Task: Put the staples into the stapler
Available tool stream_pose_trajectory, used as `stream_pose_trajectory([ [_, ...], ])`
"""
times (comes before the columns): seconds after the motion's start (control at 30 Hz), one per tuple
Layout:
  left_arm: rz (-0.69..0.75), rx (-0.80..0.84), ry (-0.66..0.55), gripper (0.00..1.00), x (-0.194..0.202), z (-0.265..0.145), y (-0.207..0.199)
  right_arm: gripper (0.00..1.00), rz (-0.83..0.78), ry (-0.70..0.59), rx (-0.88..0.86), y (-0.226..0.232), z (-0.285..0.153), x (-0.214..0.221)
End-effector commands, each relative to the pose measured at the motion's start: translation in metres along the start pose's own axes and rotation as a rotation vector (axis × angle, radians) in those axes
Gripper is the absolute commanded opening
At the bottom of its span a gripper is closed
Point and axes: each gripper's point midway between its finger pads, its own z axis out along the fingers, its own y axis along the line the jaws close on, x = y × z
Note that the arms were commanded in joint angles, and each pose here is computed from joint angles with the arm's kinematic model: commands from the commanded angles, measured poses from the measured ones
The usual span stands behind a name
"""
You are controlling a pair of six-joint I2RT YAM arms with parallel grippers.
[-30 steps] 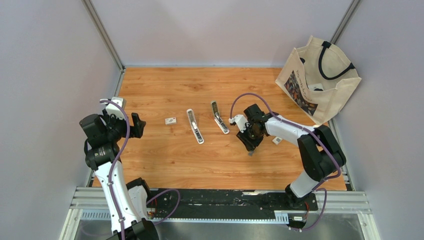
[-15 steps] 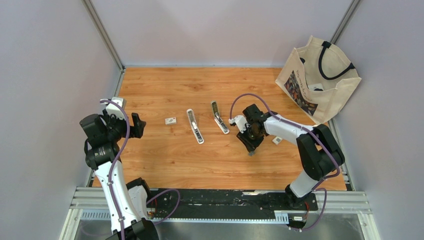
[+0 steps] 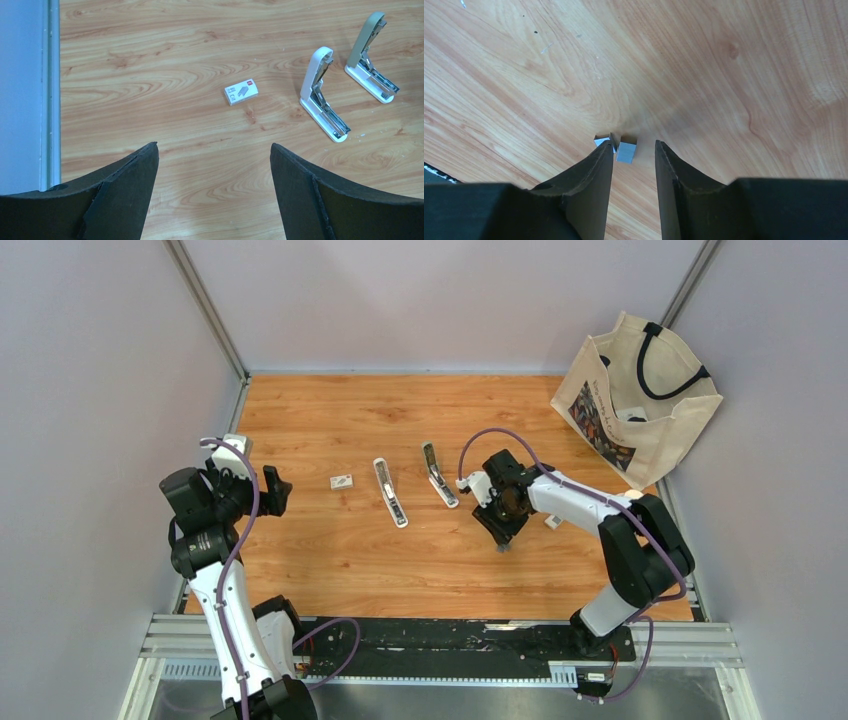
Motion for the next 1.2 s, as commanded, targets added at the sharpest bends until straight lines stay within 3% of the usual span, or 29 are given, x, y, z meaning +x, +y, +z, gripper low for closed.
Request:
stream_pose_trajectory([
  [0.0, 0.031, -0.005, -0.021, 0.9, -0.004, -0.002, 0.001, 0.4, 0.0, -0.006, 0.043, -0.007, 0.0, -0.006],
  [0.27, 0.031, -0.006, -0.021, 0.9, -0.004, -0.002, 0.002, 0.41, -0.002, -0.055, 0.071, -0.012, -0.003, -0.018],
  [0.87, 0.031, -0.005, -0.018, 0.9, -0.003, -0.001, 0.002, 0.43, -0.062, 0.046, 0.029, 0.001, 0.01, -0.002],
  [1.17, 0.032, -0.005, -0.019, 0.9, -0.003, -0.002, 0.002, 0.34, -0.055, 0.054, 0.036, 0.002, 0.003, 0.001],
])
